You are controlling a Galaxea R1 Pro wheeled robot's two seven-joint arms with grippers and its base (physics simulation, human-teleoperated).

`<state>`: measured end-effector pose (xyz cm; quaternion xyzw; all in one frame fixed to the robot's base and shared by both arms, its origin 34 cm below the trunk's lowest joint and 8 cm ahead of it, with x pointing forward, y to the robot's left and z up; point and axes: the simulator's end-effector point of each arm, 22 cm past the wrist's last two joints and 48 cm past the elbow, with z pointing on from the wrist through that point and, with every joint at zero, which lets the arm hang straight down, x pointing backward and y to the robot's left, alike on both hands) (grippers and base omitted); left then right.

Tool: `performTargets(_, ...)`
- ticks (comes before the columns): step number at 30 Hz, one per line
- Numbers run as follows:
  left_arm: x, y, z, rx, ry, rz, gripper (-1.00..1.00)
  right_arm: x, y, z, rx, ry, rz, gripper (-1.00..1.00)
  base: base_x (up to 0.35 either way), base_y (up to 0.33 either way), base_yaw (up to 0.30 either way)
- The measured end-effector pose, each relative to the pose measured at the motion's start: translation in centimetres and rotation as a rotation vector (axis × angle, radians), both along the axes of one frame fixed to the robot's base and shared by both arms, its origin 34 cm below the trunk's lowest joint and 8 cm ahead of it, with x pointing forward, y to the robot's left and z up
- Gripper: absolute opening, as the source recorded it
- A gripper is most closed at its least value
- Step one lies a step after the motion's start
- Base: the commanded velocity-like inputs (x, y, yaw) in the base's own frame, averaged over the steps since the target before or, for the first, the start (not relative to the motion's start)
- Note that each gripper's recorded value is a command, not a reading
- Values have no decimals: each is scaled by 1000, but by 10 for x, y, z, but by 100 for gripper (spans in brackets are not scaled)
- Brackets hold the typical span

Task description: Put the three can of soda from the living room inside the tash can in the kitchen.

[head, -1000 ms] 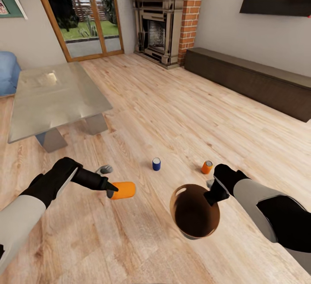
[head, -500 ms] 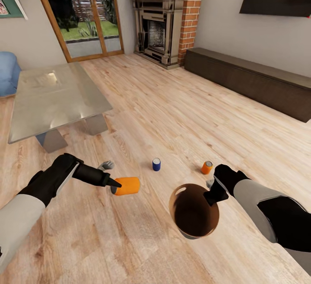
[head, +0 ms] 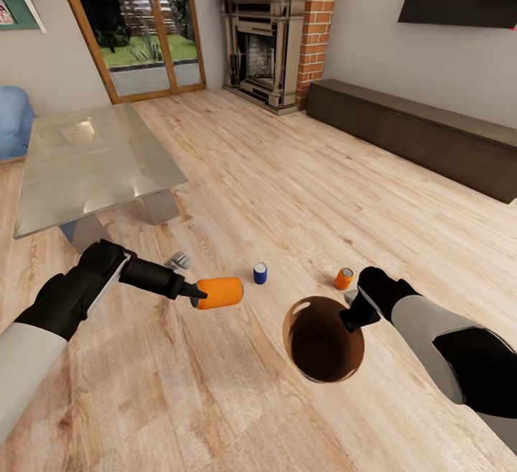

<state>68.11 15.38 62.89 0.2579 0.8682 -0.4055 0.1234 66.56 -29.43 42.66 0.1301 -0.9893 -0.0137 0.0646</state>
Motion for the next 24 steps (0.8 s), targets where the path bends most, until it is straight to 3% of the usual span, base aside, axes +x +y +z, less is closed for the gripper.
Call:
performTargets(2,-1,-1,0,-1,-1,-2,-100,3,1,1,7,-9,-7,-100,0,0,0)
performTargets(6,-3,-8,3,-15,-4,-13,-100,-2,17,-3,91,-6,-108,-100,0,0,0)
performTargets(11,-6,-13,5,-33,2,-20,-100,-9,7,-16,33,-35,-29,-100,0,0,0)
performTargets(15,-11,-17,3,-51,18,-22,-100,-4,25,-17,103,-63,-68,-100,0,0,0)
performTargets(19,-16,-20,1,-64,28,-26,-100,-3,20,-20,76,-80,-22,-100,0,0,0)
performTargets(24,-24,-33,8,-113,45,-52,-100,-5,30,-22,106,-79,-41,-100,0,0,0)
